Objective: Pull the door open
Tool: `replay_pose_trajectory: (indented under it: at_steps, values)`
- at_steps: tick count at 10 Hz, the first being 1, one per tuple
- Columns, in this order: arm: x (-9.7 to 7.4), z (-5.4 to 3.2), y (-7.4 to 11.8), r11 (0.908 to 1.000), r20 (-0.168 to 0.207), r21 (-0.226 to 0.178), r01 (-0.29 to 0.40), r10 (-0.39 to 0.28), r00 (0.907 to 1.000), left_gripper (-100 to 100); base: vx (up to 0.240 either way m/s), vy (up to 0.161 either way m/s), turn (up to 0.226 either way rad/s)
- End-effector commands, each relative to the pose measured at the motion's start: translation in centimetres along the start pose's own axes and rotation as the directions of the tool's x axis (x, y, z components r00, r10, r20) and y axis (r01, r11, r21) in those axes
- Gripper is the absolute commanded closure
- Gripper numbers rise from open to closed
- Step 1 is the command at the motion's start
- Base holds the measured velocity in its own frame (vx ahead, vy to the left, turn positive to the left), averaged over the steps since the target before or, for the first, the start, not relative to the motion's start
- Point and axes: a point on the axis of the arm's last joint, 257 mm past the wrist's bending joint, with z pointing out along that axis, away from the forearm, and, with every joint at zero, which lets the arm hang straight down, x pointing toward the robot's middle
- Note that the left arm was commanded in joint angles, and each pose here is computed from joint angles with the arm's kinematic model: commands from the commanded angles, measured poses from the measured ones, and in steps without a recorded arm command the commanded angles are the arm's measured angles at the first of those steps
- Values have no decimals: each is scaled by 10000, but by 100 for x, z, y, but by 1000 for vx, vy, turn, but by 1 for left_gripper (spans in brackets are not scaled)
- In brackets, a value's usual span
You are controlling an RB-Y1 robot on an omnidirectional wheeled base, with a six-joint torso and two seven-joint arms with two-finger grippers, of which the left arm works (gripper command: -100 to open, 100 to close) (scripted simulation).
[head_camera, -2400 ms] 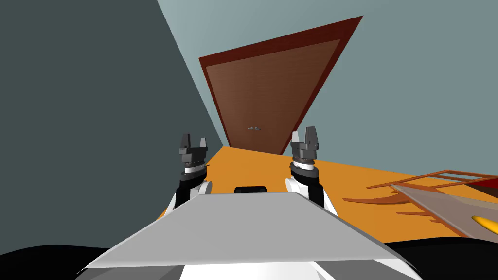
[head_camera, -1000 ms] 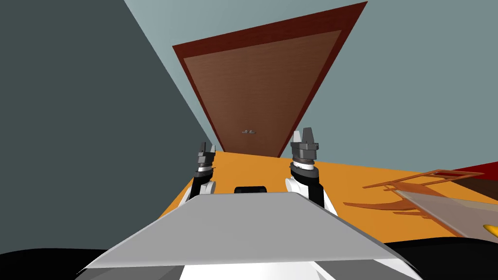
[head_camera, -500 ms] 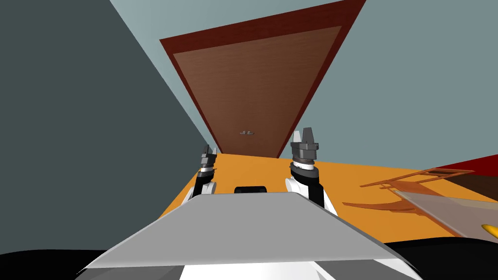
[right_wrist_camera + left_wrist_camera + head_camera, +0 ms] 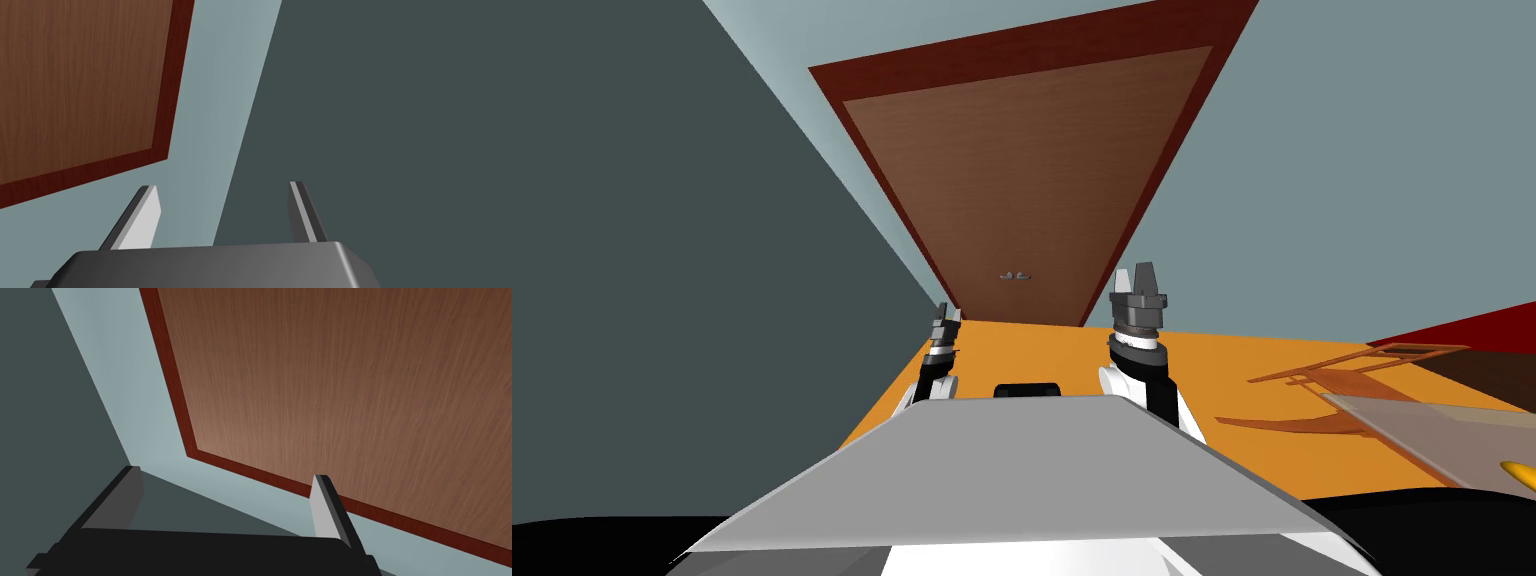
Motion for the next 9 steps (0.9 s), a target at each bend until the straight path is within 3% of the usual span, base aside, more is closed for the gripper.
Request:
replay_pose_trajectory:
  at_steps: [1, 9]
  values:
    - [-23, -31, 129, 9998, -6, -220, 35, -35, 10000, -100, 104, -15, -64]
    - [-150, -253, 758, 9907, 43, -1348, 195, -191, 9998, -100, 104, -28, -62]
